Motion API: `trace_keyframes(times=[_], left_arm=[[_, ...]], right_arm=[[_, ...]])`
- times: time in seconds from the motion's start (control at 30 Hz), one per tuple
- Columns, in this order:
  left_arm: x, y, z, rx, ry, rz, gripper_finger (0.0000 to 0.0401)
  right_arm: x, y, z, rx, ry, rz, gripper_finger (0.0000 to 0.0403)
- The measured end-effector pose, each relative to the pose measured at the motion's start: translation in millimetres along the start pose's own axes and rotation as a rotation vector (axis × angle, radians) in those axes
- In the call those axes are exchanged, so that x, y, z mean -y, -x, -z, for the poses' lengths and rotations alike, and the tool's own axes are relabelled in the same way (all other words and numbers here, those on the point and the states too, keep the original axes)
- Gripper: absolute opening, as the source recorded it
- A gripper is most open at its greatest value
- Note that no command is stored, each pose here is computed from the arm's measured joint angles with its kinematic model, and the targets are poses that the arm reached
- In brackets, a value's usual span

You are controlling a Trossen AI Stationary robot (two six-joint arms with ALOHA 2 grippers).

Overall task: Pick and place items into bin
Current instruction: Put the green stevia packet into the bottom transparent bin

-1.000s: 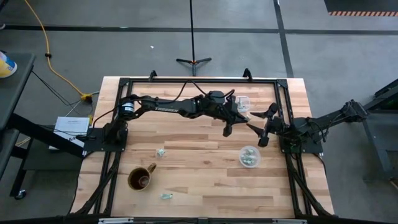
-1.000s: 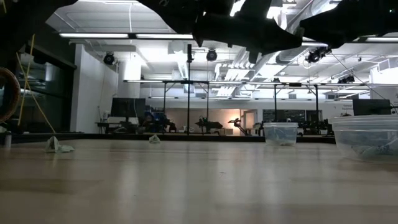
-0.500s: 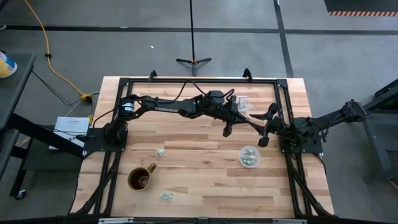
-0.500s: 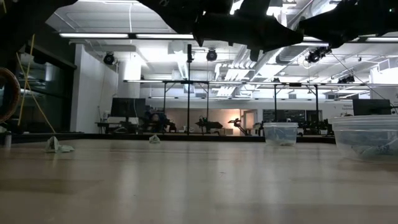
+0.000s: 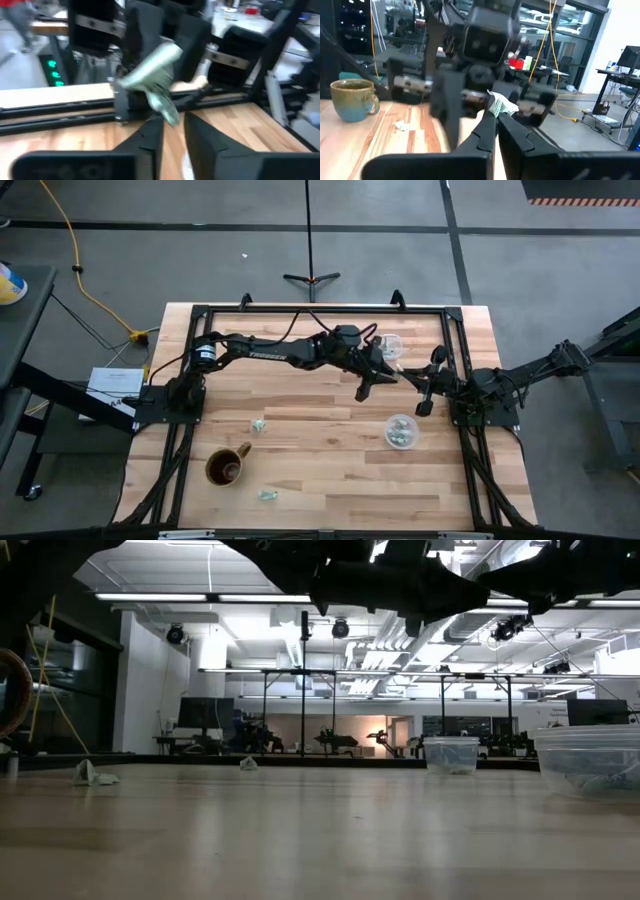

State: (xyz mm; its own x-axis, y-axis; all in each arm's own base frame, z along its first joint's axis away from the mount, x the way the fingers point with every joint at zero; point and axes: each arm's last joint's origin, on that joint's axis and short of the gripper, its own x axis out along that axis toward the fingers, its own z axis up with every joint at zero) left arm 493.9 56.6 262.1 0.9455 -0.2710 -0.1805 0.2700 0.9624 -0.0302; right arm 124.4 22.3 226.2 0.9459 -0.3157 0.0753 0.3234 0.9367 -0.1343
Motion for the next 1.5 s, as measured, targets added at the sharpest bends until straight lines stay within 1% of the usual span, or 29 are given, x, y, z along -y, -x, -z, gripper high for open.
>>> trace_keyframes(times=[0.1, 0.2, 0.27, 0.37, 0.47, 0.57, 0.63, 0.73, 0.87, 0.97, 1.13, 1.23, 1.4, 1.5], left_arm=[[-2, 5, 4, -0.062, 0.026, 0.053, 0.0165], [-7, 22, -2, -0.147, 0.086, 0.082, 0.0212], [-9, 37, -10, -0.209, 0.126, 0.072, 0.0236], [-9, 57, -18, -0.292, 0.168, 0.051, 0.0259], [-3, 71, -28, -0.336, 0.157, 0.013, 0.0267], [1, 84, -38, -0.369, 0.130, -0.048, 0.0268], [3, 92, -40, -0.412, 0.135, -0.089, 0.0268], [7, 104, -43, -0.476, 0.132, -0.140, 0.0268], [14, 123, -48, -0.567, 0.134, -0.202, 0.0268], [20, 136, -45, -0.622, 0.124, -0.261, 0.0268], [34, 165, -31, -0.600, 0.107, -0.296, 0.0269], [46, 189, -19, -0.556, 0.101, -0.362, 0.0269], [74, 246, 5, -0.472, 0.110, -0.486, 0.0269], [91, 280, 19, -0.373, 0.095, -0.538, 0.0269]], right_arm=[[0, 0, -2, 0.010, 0.011, -0.013, 0.0003], [-1, 0, -9, 0.009, -0.012, -0.082, 0.0003], [-2, 0, -12, -0.038, -0.029, -0.147, 0.0002], [-3, 0, -15, -0.163, -0.085, -0.220, 0.0002], [-6, 1, -14, -0.280, -0.175, -0.287, 0.0002], [-12, 1, -3, -0.411, -0.258, -0.380, 0.0001], [-17, 3, 5, -0.513, -0.300, -0.413, 0.0001], [-24, 6, 15, -0.643, -0.313, -0.450, 0.0001], [-34, 11, 21, -0.742, -0.324, -0.516, 0.0001], [-39, 16, 26, -0.808, -0.309, -0.530, 0.0000], [-42, 19, 35, -0.901, -0.273, -0.461, 0.0000], [-44, 18, 37, -0.917, -0.268, -0.462, 0.0000], [-46, 17, 40, -0.942, -0.256, -0.460, 0.0000], [-47, 16, 41, -0.947, -0.250, -0.454, 0.0000]])
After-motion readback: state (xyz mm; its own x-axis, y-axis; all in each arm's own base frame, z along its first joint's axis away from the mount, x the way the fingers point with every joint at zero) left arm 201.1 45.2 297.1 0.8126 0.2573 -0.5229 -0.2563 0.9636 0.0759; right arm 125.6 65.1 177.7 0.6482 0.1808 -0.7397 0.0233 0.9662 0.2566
